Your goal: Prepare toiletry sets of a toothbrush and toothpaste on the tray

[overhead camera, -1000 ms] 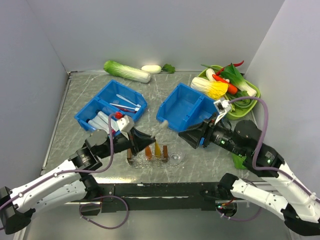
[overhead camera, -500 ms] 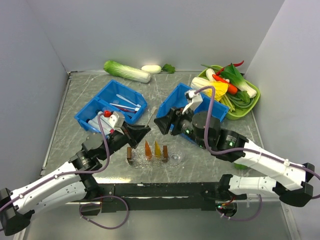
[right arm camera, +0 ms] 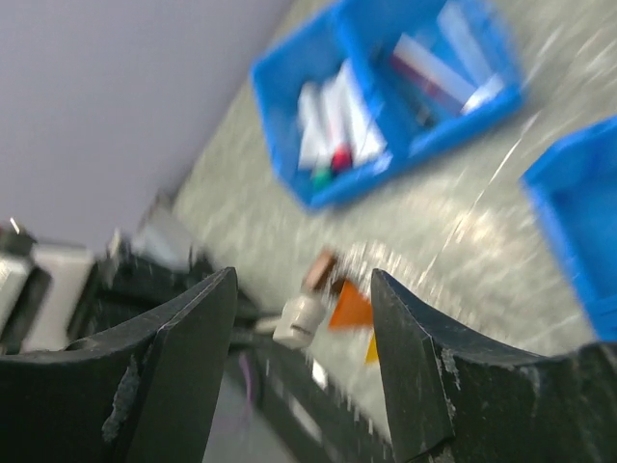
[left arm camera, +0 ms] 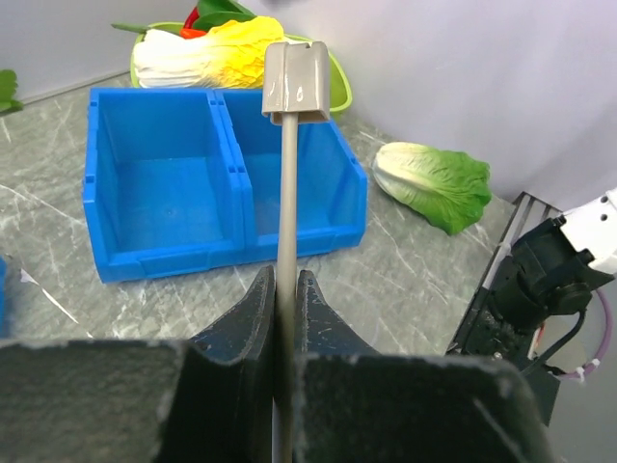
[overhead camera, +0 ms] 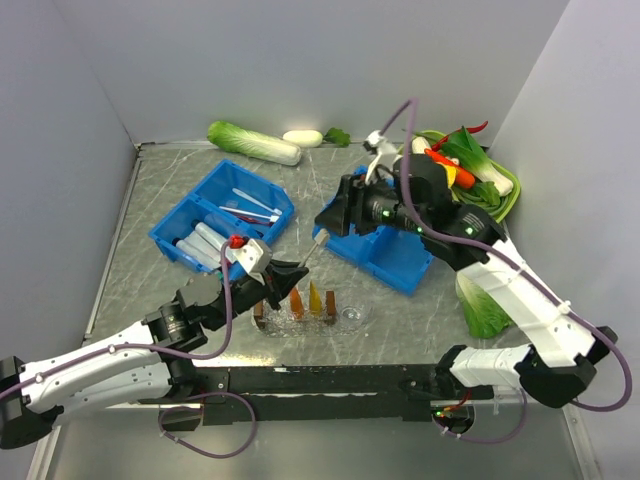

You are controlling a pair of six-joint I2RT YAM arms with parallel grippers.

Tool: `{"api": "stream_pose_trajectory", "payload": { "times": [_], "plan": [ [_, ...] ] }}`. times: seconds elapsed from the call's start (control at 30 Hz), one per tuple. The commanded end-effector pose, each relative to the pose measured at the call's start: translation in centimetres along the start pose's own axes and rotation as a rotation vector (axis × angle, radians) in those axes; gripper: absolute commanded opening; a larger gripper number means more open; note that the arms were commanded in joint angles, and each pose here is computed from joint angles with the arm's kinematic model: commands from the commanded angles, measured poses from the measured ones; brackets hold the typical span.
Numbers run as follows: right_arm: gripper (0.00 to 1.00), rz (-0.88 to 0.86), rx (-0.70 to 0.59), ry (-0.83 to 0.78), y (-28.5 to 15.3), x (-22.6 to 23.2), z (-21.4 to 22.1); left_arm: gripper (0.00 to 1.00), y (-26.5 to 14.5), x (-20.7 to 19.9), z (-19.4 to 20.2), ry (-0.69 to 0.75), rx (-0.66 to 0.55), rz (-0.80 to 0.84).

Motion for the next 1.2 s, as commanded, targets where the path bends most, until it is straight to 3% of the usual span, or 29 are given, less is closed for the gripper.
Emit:
{"api": "stream_pose_trajectory", "payload": {
  "times": [0.0,0.27,0.77,0.87,1.03,1.13,1.17],
  "plan": [
    [0.63,-0.106,0.26,-0.017,-0.9,1.0,3.6,0.01,0.1,0.3,-2.2,0.049,-0.041,-0.033],
    [0.54,-0.11,0.337,0.021,-0.5,0.2,5.0,0.01,-0.4,0.3,-2.5,0.053,-0.051,-0.05],
    [0.44,-0.132,0.318,0.068,0.6,0.2,4.7,0.01,-0.4,-0.4,-2.1,0.069,-0.038,-0.039],
    [0.39,-0.137,0.329,0.072,0.7,0.2,4.8,0.01,-0.4,-0.3,-2.1,0.071,-0.035,-0.043],
    [0.22,-0.126,0.312,0.07,0.9,-0.2,4.8,0.01,-0.1,-0.9,-2.0,0.072,-0.029,-0.013],
    [0.16,-0.123,0.293,0.07,1.0,-0.3,4.5,0.19,0.1,-1.2,-2.1,0.066,-0.01,0.001],
    [0.13,-0.118,0.275,0.071,0.9,-0.3,4.3,0.33,0.2,-1.3,-1.6,0.071,0.014,0.007]
  ]
}}
Point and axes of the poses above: each gripper's point midway between its finger pads, its own y axis out along the fingers, its own x axis along the line the jaws close on, z = x × y, the point moved 2 cm from there along -y, back along the fingers, and after that the axes turned 14 degrees about y, right-handed, at the moved point
